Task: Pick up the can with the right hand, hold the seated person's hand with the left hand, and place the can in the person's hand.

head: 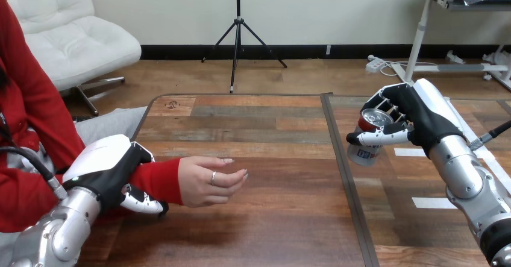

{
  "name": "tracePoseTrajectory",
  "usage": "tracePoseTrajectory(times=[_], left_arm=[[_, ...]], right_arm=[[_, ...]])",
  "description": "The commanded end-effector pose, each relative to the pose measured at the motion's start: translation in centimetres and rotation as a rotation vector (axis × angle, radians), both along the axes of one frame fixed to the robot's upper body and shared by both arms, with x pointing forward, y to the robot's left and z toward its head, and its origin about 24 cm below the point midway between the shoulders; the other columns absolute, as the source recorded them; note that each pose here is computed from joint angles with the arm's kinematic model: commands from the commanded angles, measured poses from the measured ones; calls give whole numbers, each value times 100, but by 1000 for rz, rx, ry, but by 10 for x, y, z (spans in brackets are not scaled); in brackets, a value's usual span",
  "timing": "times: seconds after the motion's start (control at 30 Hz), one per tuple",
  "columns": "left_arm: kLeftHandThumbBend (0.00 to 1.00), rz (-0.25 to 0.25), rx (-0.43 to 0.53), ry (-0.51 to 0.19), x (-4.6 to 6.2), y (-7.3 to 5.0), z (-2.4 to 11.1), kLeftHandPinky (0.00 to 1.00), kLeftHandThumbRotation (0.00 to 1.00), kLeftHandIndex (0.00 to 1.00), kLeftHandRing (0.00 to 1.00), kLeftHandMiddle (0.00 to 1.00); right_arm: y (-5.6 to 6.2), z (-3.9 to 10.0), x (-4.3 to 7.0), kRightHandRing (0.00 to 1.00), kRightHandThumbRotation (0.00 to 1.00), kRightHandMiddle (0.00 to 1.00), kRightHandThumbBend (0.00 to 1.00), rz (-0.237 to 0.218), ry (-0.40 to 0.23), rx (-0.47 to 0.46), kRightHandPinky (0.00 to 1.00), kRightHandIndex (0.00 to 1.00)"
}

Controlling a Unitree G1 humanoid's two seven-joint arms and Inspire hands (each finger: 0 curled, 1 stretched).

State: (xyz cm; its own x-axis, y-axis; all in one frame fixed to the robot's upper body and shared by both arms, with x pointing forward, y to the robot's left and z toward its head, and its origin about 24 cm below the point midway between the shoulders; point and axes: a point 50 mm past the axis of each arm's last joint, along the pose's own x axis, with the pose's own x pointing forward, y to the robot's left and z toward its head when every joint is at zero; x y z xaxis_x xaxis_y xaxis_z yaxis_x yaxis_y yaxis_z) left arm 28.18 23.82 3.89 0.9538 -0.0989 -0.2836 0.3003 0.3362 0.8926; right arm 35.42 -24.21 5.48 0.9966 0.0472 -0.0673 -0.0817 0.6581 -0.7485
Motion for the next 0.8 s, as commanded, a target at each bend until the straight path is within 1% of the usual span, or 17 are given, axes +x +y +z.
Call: tracePoseTrajectory(times=[0.0,0.13,0.33,0.53,0.63,0.77], left_arm=[[68,-143,-95,-366,52,-45,94,14,0,33,21,30],[68,-149,-106,-364,54,-49,94,14,0,33,21,30],[66,-155,-111,-345,58,-58,97,14,0,34,21,31],[66,-165,-128,-344,62,-65,98,14,0,34,22,32],[67,-180,-129,-355,64,-69,99,15,0,34,22,32],[66,-193,-143,-350,66,-75,100,15,0,34,22,32]], right_arm=[[16,37,19,38,0,43,70,52,-140,43,34,48],[17,37,19,38,0,44,70,55,-140,37,34,48],[20,38,20,38,0,44,71,62,-151,31,34,48],[22,39,20,37,0,43,71,71,-158,31,33,48],[23,39,20,37,0,43,71,74,-157,38,33,48],[25,39,20,37,0,43,71,76,-162,33,33,48]])
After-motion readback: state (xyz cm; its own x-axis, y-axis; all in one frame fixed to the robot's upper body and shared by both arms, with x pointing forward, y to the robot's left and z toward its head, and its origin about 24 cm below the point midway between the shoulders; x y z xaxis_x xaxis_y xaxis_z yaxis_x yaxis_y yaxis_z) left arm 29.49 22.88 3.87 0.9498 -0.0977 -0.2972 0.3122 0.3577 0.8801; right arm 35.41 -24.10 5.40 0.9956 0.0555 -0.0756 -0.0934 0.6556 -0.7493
